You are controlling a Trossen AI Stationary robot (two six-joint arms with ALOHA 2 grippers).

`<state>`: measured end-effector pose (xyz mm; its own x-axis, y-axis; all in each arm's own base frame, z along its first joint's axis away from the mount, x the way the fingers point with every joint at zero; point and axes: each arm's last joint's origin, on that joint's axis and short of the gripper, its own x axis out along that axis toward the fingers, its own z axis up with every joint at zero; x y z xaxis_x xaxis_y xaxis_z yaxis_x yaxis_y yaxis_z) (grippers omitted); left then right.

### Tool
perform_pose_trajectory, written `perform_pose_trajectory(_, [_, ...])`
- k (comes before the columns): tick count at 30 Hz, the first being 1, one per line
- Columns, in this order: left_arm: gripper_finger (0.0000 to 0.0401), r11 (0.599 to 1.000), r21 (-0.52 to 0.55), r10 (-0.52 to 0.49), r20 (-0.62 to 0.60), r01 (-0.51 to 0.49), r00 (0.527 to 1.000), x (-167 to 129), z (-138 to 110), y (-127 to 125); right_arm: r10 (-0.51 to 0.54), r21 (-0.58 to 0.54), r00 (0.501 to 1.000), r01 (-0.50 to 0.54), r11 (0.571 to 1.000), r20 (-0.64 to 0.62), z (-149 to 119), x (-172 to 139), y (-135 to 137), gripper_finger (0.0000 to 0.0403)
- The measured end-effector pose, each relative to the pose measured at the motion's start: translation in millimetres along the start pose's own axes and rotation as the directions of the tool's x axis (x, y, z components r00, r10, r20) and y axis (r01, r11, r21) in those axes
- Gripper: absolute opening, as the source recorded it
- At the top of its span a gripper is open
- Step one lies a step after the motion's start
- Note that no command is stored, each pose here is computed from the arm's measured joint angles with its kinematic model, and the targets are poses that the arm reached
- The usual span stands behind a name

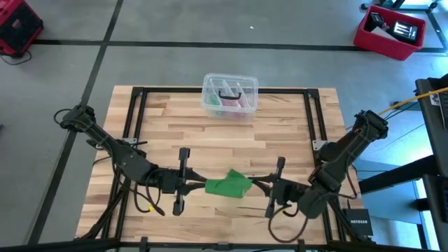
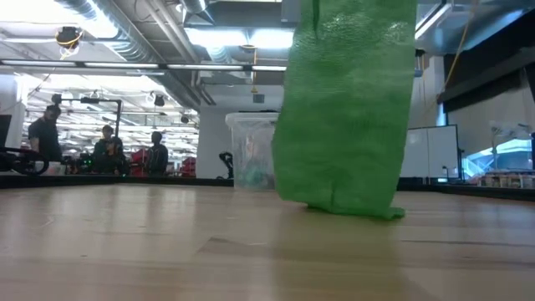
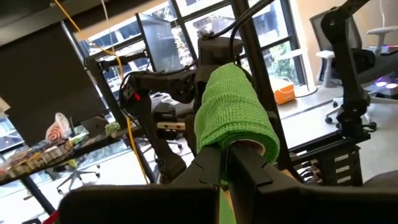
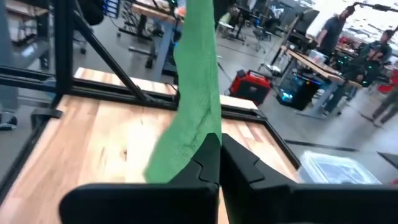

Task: Roll bandage
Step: Roll the green bandage

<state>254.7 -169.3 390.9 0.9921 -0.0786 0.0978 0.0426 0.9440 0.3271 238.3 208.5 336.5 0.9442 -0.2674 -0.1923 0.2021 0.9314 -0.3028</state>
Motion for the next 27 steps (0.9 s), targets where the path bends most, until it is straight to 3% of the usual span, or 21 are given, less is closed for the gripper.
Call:
perform_pose_trajectory(11, [0.0002,0.999,0.041,-0.007,0.073,0.004,0.997,-5.5,10.0,-5.8,-0.038,0.019,0.995,0.040,0.999,-0.089,-15.2,-1.0,-2.4,0.0002])
perform_pose_trajectory(16, [0.0002,1.000,0.030,-0.001,0.066,-0.001,0.998,-4.0,8.6,-4.0,-0.027,0.067,0.998,0.030,0.997,-0.050,-8.0,1.6,-2.3,0.0003])
perform_pose_trajectory(27, [0.0002,0.998,-0.022,0.057,-0.011,-0.057,0.998,7.0,-4.6,12.7,0.173,0.129,0.984,-0.177,0.976,0.045,7.9,18.8,-6.6,0.0008])
